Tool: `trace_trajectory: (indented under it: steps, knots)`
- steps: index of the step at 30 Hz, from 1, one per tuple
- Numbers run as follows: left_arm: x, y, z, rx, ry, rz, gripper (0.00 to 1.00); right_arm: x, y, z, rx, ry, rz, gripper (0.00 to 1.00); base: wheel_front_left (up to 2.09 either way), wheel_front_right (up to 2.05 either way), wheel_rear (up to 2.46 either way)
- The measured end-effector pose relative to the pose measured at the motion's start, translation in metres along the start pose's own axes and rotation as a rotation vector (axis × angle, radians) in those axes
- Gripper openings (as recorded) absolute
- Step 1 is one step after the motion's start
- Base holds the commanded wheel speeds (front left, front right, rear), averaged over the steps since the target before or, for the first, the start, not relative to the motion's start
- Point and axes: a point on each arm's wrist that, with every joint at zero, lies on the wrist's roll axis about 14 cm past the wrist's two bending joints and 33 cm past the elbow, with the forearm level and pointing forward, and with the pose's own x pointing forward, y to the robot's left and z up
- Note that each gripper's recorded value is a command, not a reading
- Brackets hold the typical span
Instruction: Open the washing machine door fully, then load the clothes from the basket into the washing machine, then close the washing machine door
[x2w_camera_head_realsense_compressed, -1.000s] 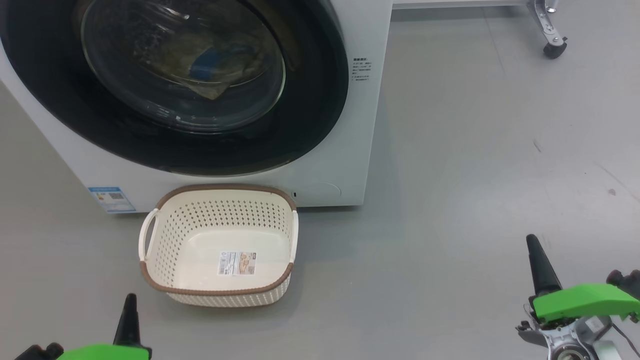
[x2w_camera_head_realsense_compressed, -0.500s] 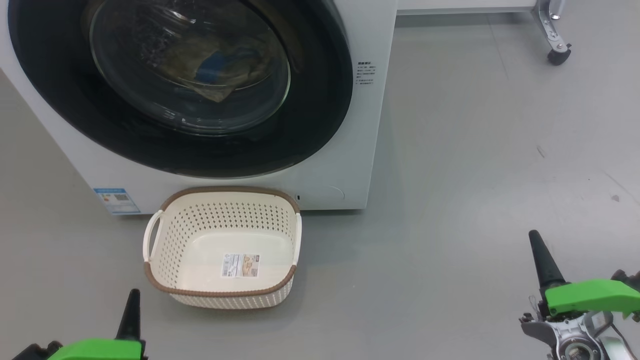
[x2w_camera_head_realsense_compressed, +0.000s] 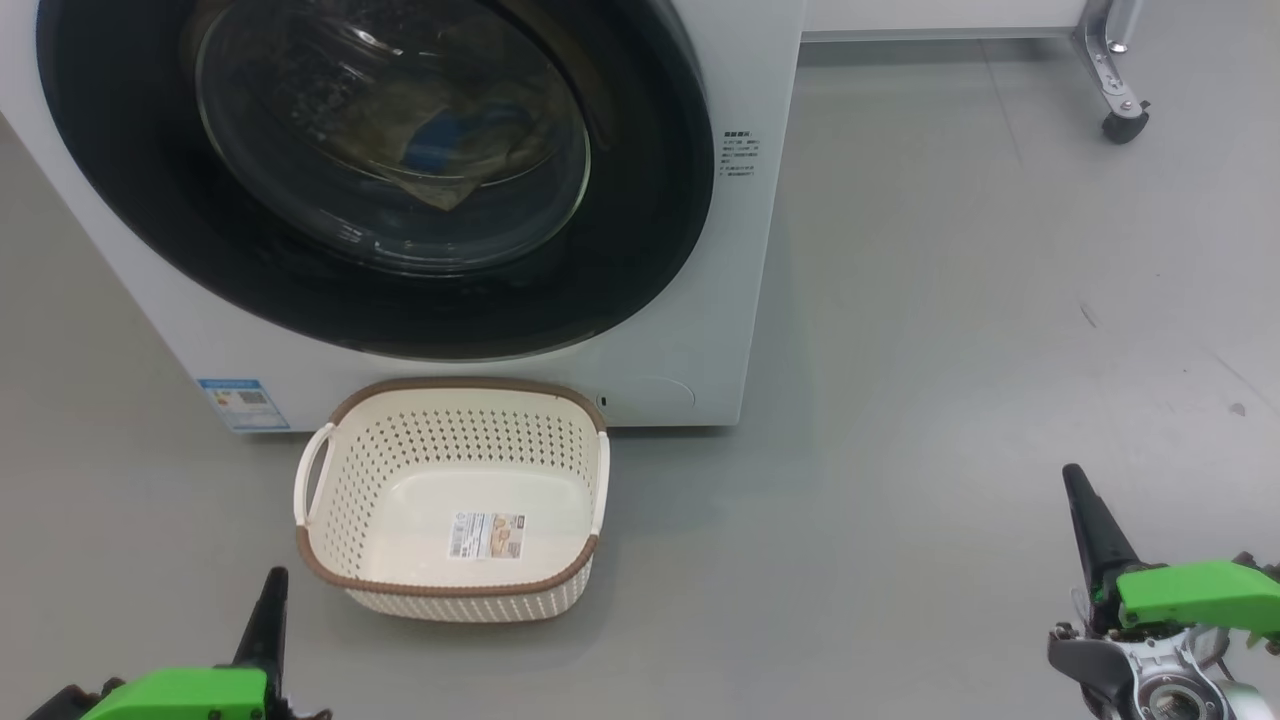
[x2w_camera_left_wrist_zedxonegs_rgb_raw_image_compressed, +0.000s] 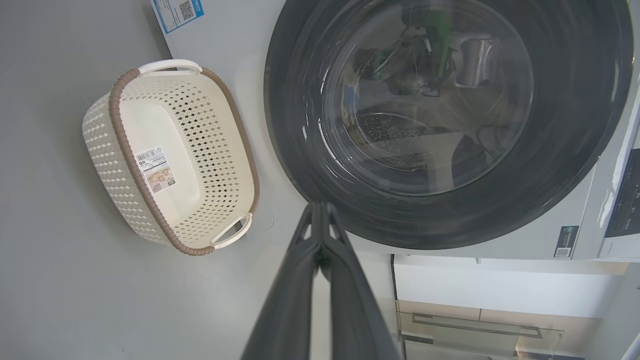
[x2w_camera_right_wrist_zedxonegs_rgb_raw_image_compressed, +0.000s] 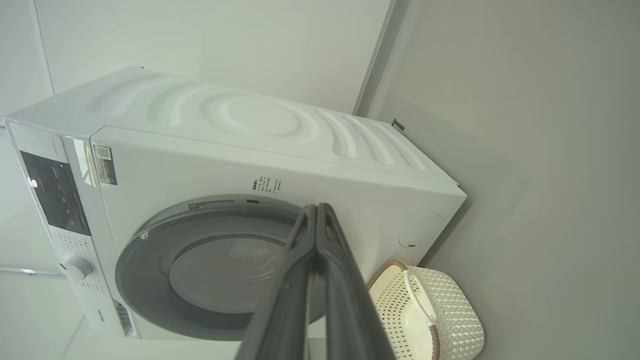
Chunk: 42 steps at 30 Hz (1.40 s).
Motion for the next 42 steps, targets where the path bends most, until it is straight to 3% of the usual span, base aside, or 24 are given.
trace_trajectory:
  steps: [23, 42]
  knots:
    - [0.001, -0.015, 0.005, -0.232, 0.011, -0.053, 0.0, 0.005, 0.011, 0.003, 0.258, 0.013, 0.038, 0.0, 0.0, 0.0, 0.0]
    - [0.003, -0.017, 0.006, -0.239, 0.01, -0.06, 0.0, 0.005, 0.011, 0.004, 0.264, 0.013, 0.038, 0.0, 0.0, 0.0, 0.0]
